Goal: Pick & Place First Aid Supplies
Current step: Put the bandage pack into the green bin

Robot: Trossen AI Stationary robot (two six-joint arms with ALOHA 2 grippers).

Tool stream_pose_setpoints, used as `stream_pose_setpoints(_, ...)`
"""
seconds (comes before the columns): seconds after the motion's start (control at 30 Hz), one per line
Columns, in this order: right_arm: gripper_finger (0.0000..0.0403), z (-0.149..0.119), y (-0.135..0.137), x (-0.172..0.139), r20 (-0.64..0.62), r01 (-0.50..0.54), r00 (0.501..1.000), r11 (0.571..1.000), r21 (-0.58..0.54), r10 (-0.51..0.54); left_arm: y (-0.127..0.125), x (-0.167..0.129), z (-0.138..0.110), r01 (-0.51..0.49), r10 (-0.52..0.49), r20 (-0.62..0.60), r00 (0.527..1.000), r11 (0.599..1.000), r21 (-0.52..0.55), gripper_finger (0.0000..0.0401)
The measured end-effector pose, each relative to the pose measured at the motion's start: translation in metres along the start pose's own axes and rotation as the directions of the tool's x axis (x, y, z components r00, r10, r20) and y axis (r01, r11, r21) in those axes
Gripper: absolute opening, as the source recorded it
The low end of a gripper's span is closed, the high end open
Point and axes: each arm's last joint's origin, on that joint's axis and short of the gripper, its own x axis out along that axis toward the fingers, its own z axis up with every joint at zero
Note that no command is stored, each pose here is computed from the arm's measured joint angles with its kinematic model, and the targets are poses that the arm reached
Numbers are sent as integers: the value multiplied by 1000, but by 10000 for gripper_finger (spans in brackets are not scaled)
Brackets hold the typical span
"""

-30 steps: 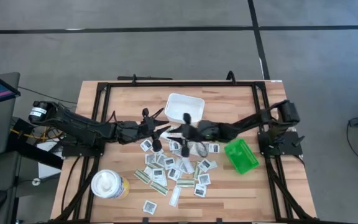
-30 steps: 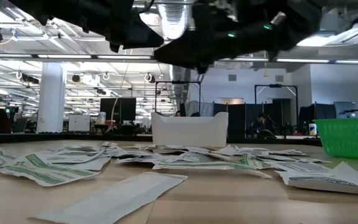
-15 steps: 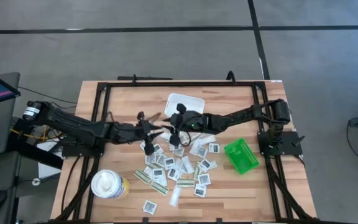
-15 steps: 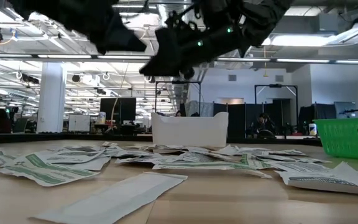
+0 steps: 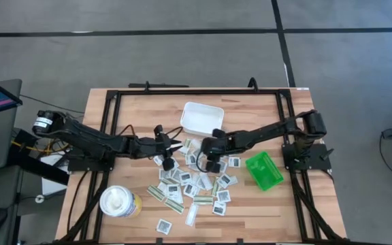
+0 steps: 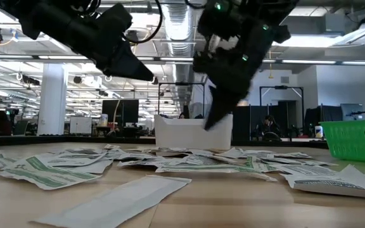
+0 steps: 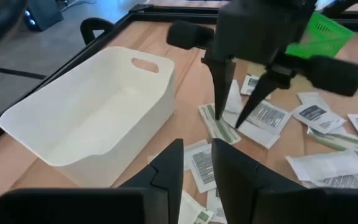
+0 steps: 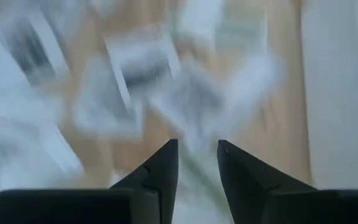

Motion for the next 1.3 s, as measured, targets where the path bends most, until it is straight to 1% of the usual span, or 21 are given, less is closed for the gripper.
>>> stream_pose_setpoints(0.1, 107, -4, 6, 1, -16, -5, 1000, 1000, 10, 5, 0, 0, 2, 1, -1, 13, 1000, 1000, -8, 85)
stream_pose_setpoints(0.27, 107, 0, 12, 1, 50, -34, 998, 999, 12, 34, 0, 0, 2, 0, 0, 15, 1000, 1000, -10, 85)
stream_pose_setpoints(0.43, 107, -6, 17, 2, 37, -40, 999, 999, 16, 39, 0, 0, 2, 0, 0, 17, 1000, 1000, -11, 85)
stream_pose_setpoints(0.53, 107, -12, 17, 5, 25, -36, 999, 999, 29, 36, 0, 0, 2, 1, 0, 17, 1000, 1000, -10, 85)
stream_pose_setpoints(0.6, 107, -12, 17, 5, 30, -35, 999, 998, 46, 34, 0, 0, 2, 1, 0, 17, 1000, 1000, -11, 85)
stream_pose_setpoints(0.8, 107, -11, 18, 5, 39, -40, 998, 998, 45, 38, 0, 0, 2, 1, -1, 18, 1000, 1000, -10, 85)
stream_pose_setpoints(0.93, 107, -11, 20, 15, 50, -44, 998, 998, 43, 41, 0, 0, 2, 0, 0, 18, 1000, 1000, -11, 85)
stream_pose_setpoints(1.03, 107, -13, 22, 24, 29, -34, 999, 999, 33, 34, 0, 0, 2, 1, 0, 20, 1000, 1000, -12, 85)
stream_pose_setpoints(1.1, 107, -18, 17, 26, -9, 15, 1000, 999, 31, -15, 0, 0, 3, 1, -1, 24, 1000, 1000, -14, 85)
stream_pose_setpoints(1.23, 107, -16, 16, 25, 11, 54, 998, 998, 37, -55, 0, 0, 3, 1, -1, 28, 1000, 1000, -10, 85)
stream_pose_setpoints(1.3, 107, -16, 16, 25, 11, 58, 998, 998, 35, -58, 0, 0, 3, 1, -1, 28, 1000, 1000, -9, 85)
